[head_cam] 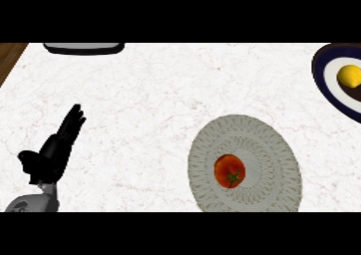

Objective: Pick the lemon from the placemat and place it in the plate

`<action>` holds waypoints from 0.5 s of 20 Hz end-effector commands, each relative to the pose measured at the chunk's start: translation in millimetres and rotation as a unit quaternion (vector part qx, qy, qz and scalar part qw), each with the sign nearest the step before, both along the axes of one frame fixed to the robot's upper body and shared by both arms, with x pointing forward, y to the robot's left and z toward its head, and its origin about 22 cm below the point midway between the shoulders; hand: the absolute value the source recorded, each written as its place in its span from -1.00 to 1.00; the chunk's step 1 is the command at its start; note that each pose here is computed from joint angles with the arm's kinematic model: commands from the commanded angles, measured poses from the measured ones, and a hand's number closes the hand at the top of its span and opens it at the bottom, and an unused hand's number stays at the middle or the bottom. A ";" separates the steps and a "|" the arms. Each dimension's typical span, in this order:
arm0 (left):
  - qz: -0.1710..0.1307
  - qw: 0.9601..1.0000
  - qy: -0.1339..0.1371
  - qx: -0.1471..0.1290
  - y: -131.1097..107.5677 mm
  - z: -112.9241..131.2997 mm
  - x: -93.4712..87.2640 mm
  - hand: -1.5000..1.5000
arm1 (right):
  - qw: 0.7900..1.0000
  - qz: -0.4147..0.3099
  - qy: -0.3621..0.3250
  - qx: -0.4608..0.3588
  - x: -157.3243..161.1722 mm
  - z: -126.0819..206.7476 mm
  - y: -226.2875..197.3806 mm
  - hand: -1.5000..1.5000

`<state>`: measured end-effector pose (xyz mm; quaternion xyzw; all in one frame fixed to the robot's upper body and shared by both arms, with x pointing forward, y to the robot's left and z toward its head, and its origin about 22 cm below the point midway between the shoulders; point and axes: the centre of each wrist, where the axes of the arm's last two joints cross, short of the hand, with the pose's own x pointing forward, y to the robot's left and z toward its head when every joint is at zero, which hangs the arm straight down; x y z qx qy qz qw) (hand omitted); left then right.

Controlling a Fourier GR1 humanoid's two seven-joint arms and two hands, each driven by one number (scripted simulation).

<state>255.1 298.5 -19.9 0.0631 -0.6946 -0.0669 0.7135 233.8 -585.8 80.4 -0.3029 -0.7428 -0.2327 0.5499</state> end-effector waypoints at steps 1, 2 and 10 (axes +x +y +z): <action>-0.009 1.000 0.002 -0.006 -12.2 -0.3 1.3 0.00 | 1.000 0.008 -0.007 -0.014 -33.0 -1.0 -17.3 -1.00; 0.000 1.000 0.004 0.001 -3.0 2.4 8.1 0.00 | 0.999 0.027 -0.012 -0.022 -37.7 -13.1 -14.4 -1.00; -0.005 1.000 0.004 -0.001 -2.8 -0.8 -1.1 0.00 | 0.998 0.038 0.010 -0.047 -72.6 -42.8 -15.5 -1.00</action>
